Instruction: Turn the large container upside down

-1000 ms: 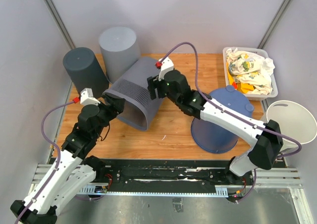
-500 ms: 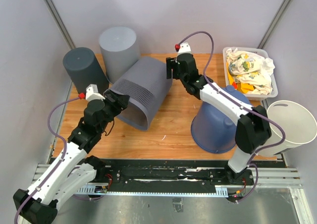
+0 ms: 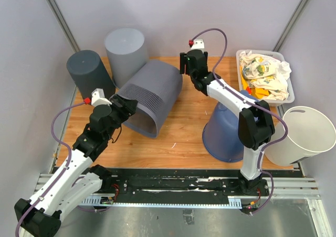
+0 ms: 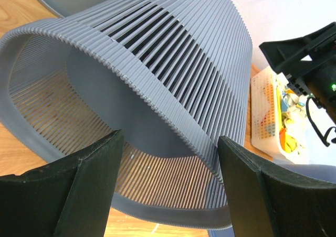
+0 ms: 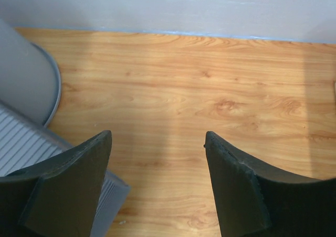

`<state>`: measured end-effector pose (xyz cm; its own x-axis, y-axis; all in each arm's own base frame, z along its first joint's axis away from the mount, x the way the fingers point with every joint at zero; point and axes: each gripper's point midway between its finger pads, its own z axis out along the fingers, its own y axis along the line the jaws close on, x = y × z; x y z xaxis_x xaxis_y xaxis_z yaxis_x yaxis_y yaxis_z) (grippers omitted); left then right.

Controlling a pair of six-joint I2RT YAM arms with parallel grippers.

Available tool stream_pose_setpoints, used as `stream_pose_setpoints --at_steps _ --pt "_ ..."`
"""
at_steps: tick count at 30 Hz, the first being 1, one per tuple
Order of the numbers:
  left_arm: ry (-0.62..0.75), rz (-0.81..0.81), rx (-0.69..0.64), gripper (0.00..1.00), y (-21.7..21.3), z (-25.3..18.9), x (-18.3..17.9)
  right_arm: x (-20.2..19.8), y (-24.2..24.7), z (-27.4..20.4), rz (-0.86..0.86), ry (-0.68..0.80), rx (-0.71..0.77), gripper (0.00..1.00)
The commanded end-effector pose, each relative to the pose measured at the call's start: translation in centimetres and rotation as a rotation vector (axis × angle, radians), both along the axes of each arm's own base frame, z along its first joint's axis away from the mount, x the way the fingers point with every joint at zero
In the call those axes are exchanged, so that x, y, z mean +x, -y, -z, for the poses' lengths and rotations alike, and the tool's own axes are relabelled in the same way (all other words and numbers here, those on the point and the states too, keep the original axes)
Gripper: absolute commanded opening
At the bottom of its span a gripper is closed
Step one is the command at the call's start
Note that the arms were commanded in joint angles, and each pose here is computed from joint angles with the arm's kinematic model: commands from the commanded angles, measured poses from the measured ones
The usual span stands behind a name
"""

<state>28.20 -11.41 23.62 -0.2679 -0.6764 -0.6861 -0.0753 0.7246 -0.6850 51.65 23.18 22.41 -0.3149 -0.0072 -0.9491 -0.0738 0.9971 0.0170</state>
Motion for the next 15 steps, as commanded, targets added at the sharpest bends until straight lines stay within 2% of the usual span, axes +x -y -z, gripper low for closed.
stream_pose_setpoints --at_steps 1,6,15 --pt "0.015 -0.009 0.019 0.76 -0.2 -0.4 0.4 2.4 0.6 -2.2 0.034 0.063 0.036 0.73" --pt "0.001 -0.009 0.035 0.76 0.0 0.0 0.9 3.6 -0.8 0.5 -0.035 0.001 -0.004 0.72" --pt "0.014 -0.021 0.051 0.77 -0.3 -0.4 1.0 2.3 -2.7 2.3 -0.172 -0.032 0.006 0.70"
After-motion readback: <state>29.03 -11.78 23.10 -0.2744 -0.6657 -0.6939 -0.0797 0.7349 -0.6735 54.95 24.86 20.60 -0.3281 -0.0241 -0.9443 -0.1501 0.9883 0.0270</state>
